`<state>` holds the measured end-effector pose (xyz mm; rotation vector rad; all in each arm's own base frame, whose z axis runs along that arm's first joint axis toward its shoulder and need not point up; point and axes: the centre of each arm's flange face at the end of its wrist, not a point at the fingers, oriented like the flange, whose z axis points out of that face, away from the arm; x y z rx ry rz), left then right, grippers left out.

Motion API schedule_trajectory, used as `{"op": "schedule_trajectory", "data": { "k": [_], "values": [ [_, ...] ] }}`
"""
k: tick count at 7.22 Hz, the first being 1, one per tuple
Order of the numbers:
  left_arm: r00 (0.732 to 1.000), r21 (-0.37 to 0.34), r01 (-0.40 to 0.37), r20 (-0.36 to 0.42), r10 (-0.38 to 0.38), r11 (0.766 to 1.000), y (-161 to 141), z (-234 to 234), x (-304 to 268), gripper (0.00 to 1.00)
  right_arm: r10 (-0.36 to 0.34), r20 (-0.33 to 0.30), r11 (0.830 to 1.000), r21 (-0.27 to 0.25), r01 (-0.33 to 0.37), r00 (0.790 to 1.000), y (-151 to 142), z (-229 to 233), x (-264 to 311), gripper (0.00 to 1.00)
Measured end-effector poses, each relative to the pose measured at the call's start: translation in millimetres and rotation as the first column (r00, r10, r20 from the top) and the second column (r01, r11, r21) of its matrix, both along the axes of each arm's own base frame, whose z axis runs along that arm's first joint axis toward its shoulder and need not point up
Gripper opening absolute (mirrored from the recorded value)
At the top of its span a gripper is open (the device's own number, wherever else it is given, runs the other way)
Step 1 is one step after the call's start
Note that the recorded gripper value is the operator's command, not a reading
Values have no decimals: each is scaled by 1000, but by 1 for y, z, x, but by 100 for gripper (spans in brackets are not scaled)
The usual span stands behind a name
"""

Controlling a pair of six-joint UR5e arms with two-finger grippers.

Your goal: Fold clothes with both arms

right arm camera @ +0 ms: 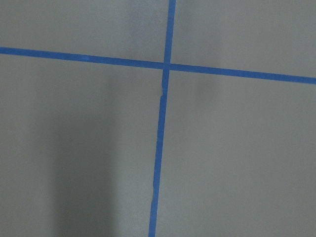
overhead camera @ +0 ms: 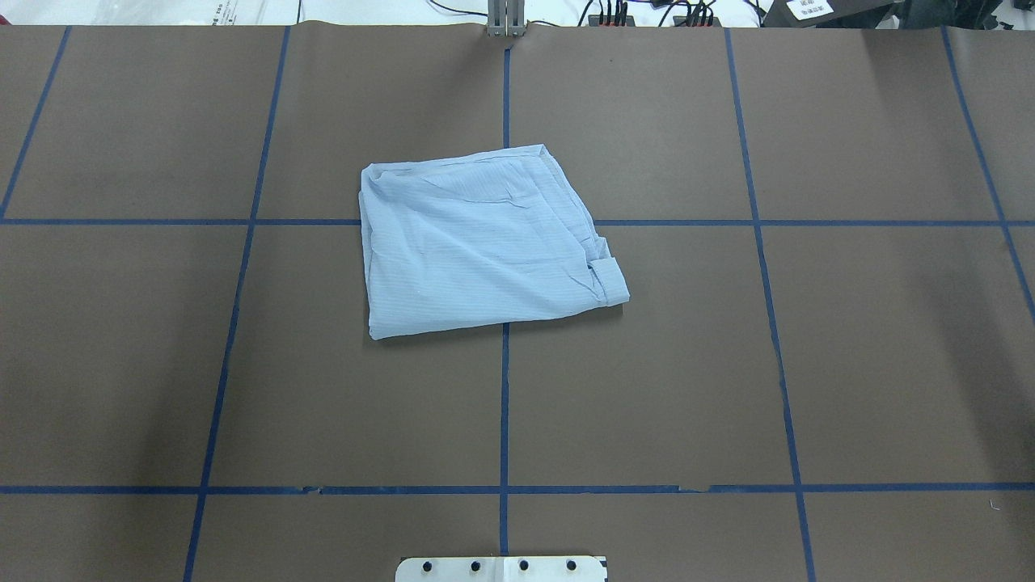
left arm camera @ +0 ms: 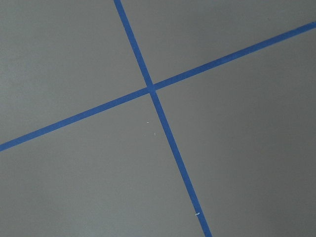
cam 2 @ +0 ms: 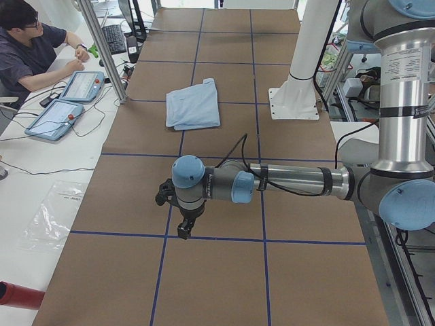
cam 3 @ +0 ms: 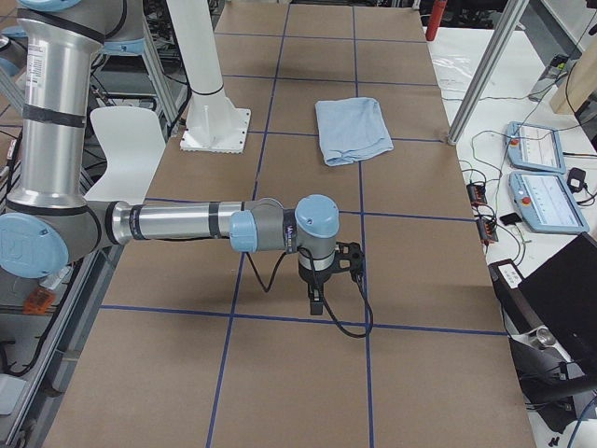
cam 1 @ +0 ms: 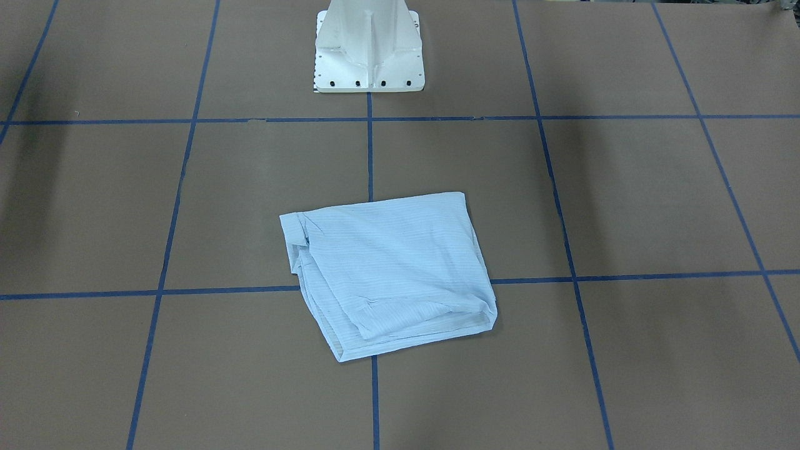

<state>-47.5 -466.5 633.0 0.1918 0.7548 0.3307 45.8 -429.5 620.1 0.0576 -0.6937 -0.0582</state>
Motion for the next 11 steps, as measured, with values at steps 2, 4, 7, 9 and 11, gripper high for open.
{"op": "schedule_trajectory", "data": {
  "k": [2,4,7,9,11],
  "values": [
    [1000,-4,0,1,0,1000,1,2,0,100,-1,-2,1000,-7,1,1000,0,6,0,100],
    [1000,-8,0,1,0,1000,3,4,0,100,-4,-1,1000,-13,4,1000,-1,12,-1,100],
    [1000,-16,-1,1,1,1000,6,7,0,100,-7,-2,1000,-17,7,1000,1,16,0,100],
    [1000,-17,0,2,1,1000,7,8,0,100,-4,-2,1000,-23,4,1000,1,17,0,100],
    [1000,-17,-1,3,1,1000,7,8,0,100,-3,-2,1000,-27,3,1000,2,18,0,100]
  ]
}}
